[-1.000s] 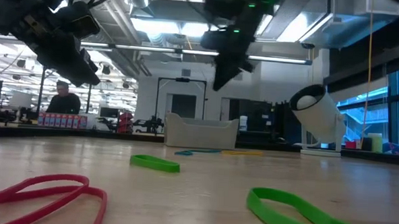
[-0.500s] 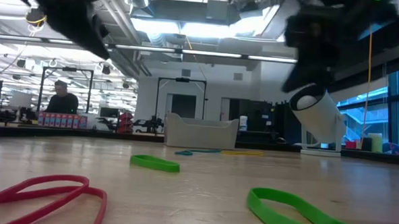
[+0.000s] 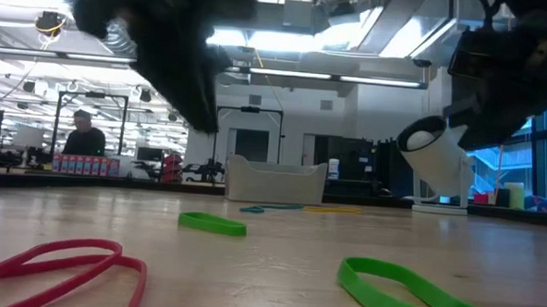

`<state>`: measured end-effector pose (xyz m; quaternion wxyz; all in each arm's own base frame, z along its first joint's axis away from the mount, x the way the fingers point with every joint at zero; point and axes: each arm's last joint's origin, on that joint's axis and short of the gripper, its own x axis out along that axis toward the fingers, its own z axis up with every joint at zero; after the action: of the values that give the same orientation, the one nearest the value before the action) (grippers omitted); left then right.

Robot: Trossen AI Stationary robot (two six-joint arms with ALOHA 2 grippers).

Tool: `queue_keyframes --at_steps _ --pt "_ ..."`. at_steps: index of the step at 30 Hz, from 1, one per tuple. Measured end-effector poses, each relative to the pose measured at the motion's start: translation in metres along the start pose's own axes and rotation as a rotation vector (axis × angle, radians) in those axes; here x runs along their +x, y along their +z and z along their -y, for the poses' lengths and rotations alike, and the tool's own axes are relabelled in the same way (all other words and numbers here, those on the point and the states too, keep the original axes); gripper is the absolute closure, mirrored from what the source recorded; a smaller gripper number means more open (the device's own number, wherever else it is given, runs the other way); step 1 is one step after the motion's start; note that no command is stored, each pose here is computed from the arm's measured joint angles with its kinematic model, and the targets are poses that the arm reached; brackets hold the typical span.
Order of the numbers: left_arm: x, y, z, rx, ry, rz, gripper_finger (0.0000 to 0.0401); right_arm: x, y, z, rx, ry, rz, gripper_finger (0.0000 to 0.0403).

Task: Pick and place rubber bands into bin
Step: Put the top green rubber band into the gray bin

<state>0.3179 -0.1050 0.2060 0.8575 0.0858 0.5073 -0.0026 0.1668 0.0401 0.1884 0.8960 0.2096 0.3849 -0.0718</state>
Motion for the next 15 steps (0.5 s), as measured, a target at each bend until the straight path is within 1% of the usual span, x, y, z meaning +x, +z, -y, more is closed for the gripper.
queue_keyframes --at_steps 4,7,11,15 --pt "0.026 0.014 0.002 -0.031 0.017 -0.073 0.03 0.0 -0.004 -0.001 -0.074 0.008 -0.013 0.0396" --pt "0.044 0.019 0.004 -0.044 0.003 -0.125 0.0281 -0.001 -0.005 -0.002 -0.113 0.014 -0.014 0.0395" --pt "0.062 0.017 0.009 -0.036 -0.042 -0.216 0.0272 -0.001 -0.005 -0.003 -0.14 0.018 -0.012 0.0394" --pt "0.074 0.009 0.014 -0.081 -0.053 -0.3 0.0278 -0.001 -0.005 -0.003 -0.143 0.022 -0.007 0.0394"
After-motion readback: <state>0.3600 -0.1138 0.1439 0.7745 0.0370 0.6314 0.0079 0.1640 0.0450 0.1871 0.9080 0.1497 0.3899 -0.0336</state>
